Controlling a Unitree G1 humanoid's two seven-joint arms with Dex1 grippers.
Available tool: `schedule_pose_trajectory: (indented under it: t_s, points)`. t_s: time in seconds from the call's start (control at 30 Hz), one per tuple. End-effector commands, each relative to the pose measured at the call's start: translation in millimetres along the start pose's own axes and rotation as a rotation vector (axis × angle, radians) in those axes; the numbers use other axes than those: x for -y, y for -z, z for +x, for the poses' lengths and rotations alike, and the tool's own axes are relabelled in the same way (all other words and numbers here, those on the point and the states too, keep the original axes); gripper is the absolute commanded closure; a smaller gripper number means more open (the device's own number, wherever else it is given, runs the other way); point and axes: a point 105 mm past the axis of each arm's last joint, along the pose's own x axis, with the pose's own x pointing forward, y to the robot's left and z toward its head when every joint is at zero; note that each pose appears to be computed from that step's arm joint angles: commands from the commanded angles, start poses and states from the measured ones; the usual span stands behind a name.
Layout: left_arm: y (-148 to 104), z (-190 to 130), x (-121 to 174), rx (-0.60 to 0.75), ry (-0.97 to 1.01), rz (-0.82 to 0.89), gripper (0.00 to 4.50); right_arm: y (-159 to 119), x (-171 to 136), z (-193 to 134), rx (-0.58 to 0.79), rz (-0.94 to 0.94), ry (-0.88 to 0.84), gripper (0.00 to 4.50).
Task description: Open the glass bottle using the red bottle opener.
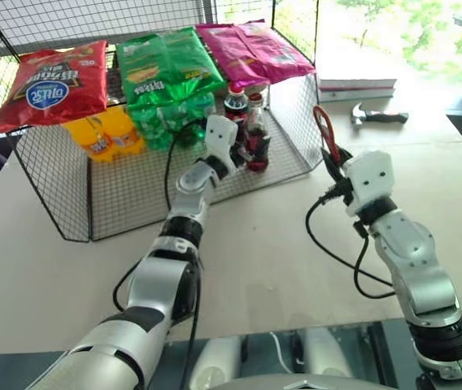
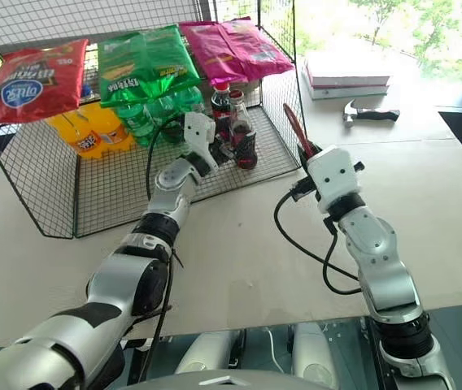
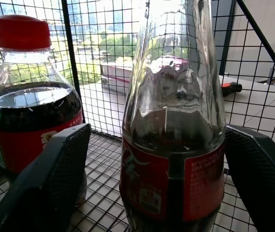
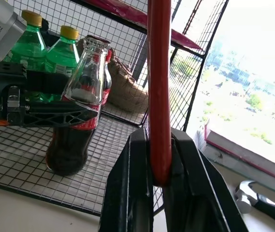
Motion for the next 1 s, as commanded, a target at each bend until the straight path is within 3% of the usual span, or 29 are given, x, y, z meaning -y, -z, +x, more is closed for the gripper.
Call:
schedule_pose_trajectory:
  t_s: [0.03, 0.3, 0.43, 0.47, 0.73, 1.0]
  points:
    - [-12.5, 10.6, 2.7, 0.036, 0.007, 0.025, 0.19, -18.1, -1.8, -2.9, 0.071, -0.046, 0.025, 4.50]
    - [-14.9, 22.6, 12.2, 0.025, 0.037, 0.032, 0.19, -11.2, -3.1, -10.9, 0.037, -0.056, 0.050, 4.50]
    - [-17.4, 25.6, 11.4, 0.021, 0.027, 0.045, 1.31, -9.1, 1.1, -13.2, 0.026, -0.065, 0.066, 4.50]
    - [-16.8, 25.9, 11.9, 0.017, 0.029, 0.047, 1.87, -8.9, 1.8, -13.1, 0.026, -0.066, 0.068, 4.50]
    - [-19.8, 22.4, 14.0, 0.043, 0.066, 0.062, 1.90, -5.7, 17.7, -9.1, 0.021, -0.090, 0.085, 4.50]
    - [-43.0, 0.9, 36.9, 0.156, 0.330, 0.027, 1.90, -4.7, 28.0, -4.5, 0.033, -0.090, 0.099, 4.50]
